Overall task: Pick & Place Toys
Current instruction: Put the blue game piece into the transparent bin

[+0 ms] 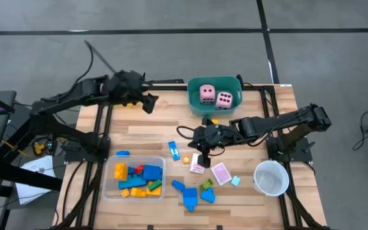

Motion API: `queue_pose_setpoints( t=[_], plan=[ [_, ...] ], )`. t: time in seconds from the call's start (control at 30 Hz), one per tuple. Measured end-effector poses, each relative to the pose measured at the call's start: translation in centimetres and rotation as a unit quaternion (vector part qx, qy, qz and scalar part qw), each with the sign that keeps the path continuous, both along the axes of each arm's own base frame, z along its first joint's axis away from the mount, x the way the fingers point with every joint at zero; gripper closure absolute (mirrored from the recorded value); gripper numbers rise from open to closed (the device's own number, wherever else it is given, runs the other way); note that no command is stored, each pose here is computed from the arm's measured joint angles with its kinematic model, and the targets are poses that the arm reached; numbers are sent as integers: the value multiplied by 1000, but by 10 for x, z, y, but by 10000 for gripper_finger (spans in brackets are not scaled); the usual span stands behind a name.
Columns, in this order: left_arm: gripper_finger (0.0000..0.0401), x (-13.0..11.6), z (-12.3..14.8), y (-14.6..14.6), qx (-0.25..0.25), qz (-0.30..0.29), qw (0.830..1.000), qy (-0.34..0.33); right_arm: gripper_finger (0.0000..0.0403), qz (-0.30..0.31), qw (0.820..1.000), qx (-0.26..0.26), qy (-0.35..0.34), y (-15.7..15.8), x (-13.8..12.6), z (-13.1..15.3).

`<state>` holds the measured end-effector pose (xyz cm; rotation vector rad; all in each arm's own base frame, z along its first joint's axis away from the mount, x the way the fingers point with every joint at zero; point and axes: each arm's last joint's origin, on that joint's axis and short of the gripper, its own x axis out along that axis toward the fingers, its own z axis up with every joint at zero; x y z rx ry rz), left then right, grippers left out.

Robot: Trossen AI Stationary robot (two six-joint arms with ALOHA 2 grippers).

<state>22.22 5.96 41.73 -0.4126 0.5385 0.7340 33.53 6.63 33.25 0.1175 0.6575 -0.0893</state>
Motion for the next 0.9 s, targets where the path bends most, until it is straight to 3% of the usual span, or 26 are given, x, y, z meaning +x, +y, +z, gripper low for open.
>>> queue_pose_setpoints(
  t=[0.13,0.23,0.33,0.5,0.6,0.9],
  plan=[
    [96,7,-21,19,-67,-7,995,67,403,-13,1000,-9,13,4,-3,-2],
    [96,11,-43,29,-124,6,981,150,403,-17,1000,-8,21,8,-5,-4],
    [96,13,-65,34,-172,18,953,250,403,-20,999,-5,28,8,-6,-5],
    [96,19,-96,37,-222,14,888,402,403,-18,999,-5,31,9,-7,-5],
    [96,27,-113,37,-246,-3,879,409,403,-16,999,-6,32,11,-8,-5],
    [96,14,-178,23,-315,-7,803,506,403,-15,999,-10,46,11,-10,-7]
  ],
)
